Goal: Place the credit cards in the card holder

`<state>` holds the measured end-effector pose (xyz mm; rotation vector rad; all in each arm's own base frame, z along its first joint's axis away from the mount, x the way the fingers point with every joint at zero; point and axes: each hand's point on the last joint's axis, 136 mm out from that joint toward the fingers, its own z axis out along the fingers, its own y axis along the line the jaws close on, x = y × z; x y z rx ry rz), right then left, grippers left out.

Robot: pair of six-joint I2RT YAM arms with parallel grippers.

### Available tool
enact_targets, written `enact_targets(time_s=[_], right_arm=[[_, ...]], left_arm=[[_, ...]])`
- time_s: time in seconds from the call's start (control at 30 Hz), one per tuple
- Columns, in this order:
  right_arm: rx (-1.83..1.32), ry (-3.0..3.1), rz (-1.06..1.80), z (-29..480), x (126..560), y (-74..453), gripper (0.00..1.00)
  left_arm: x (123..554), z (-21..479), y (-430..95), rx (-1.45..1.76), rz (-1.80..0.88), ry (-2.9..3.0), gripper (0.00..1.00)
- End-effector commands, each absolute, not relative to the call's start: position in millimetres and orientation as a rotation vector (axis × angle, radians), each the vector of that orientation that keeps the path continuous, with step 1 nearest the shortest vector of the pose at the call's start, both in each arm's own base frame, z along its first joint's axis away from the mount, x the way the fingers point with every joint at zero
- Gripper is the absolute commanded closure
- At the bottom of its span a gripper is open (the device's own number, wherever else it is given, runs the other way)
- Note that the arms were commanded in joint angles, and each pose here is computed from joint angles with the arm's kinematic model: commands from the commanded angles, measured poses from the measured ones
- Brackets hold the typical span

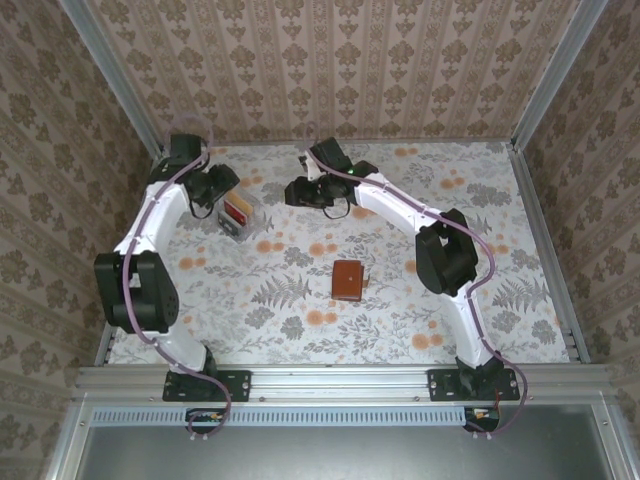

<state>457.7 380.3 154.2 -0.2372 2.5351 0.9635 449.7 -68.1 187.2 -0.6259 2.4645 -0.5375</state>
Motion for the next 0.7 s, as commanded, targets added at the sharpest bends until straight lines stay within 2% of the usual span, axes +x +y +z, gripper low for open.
enact_targets(time_s=[0.0,0.27,0.33,0.67], right_arm=[[-0.200,2.557,0.928,160,451,367,0.56],[-0.121,2.574,0.783,161,426,323,0.55],[-0.081,2.574,0.753,160,421,308,0.55],[-0.016,2.588,0.711,157,402,274,0.55]], left_arm=[[457,183,-88,-0.580,-0.537,2.532,0.47],[473,157,-110,-0.585,-0.249,2.698,0.52],[474,149,-117,-0.557,-0.213,2.722,0.55],[473,124,-134,-0.492,-0.149,2.791,0.54]])
